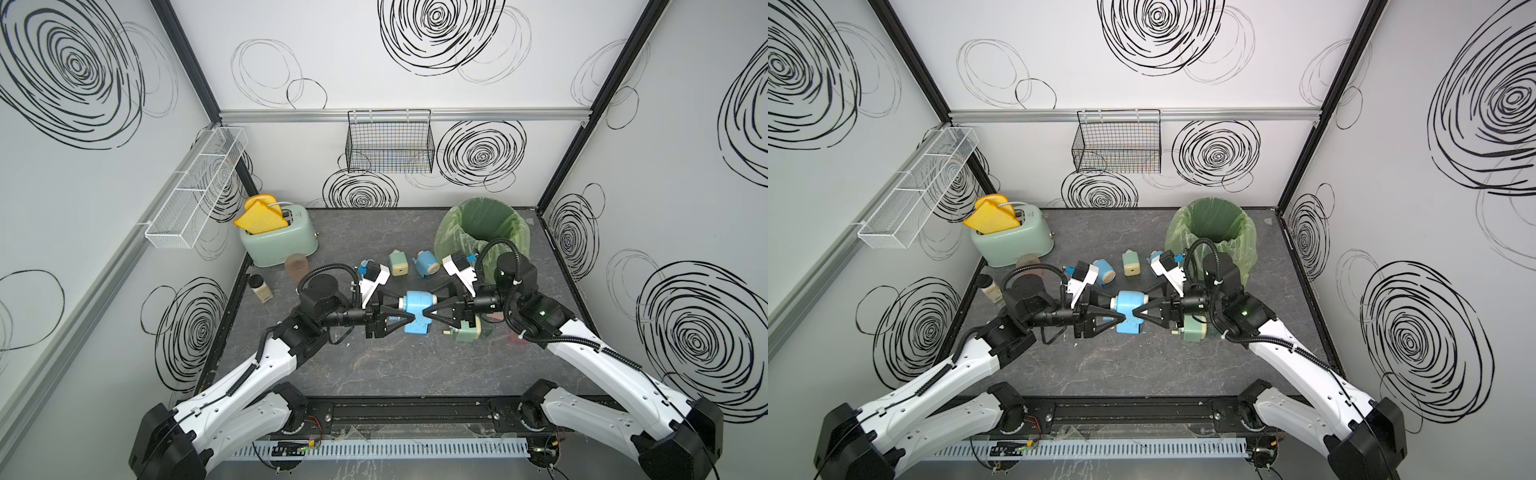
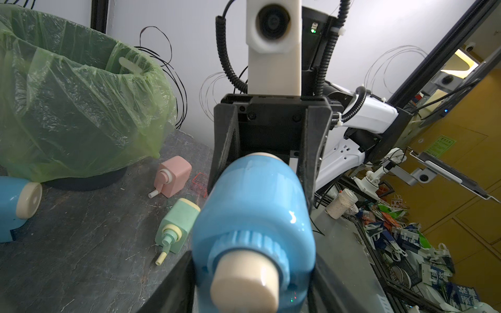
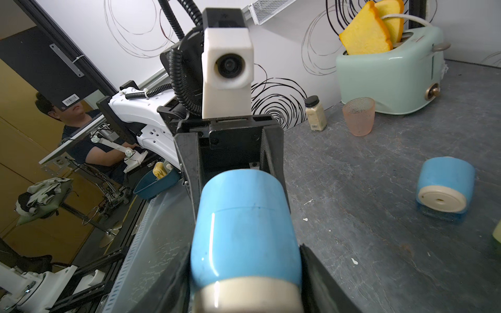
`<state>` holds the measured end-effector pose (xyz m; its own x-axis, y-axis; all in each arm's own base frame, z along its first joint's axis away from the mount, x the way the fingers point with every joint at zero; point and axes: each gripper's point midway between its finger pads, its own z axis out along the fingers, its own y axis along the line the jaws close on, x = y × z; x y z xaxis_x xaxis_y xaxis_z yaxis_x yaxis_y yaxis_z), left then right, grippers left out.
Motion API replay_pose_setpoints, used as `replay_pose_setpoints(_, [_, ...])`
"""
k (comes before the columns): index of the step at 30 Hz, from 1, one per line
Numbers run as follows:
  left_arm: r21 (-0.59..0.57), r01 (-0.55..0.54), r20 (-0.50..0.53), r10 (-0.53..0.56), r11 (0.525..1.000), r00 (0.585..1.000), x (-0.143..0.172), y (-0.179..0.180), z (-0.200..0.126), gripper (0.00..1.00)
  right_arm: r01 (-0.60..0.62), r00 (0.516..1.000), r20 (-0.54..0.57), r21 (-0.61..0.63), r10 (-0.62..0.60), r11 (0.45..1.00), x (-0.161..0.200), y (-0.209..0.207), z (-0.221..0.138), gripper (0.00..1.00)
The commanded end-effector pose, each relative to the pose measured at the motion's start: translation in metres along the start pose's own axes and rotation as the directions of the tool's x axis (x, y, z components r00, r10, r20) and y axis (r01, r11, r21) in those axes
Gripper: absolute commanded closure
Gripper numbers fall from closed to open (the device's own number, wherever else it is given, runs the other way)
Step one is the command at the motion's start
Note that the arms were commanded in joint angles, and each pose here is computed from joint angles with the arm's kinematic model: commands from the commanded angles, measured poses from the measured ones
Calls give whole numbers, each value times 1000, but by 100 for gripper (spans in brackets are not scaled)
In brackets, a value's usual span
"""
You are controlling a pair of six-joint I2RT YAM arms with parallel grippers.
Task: Take out the pencil sharpener tray and clean the shavings
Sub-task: Pick up the pencil sharpener from the center of the board.
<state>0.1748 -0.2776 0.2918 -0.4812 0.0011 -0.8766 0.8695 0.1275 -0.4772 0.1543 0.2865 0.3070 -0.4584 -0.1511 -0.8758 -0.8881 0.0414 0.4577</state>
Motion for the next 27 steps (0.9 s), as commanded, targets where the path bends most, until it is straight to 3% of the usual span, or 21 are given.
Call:
replay_pose_setpoints(1, [9,-60,79,59,998,995,-26,-6,-10,69,115,992,54,1,-115,993,-5,6,-5,28])
replay_pose_setpoints(6, [2,-69,108,69,998,992,-39,1,-30,68,122,988,99,-11,-121,992,4,5,-6,15])
replay_pose_setpoints(18, [142,-144,125,126,979,984,-42,-28,-39,68,129,985,121,-16,-127,991,-1,-9,5,12])
replay_pose_setpoints(27, [153,-140,118,123,978,985,-40,-30,-36,67,161,979,134,-53,-153,986,-10,5,16,10])
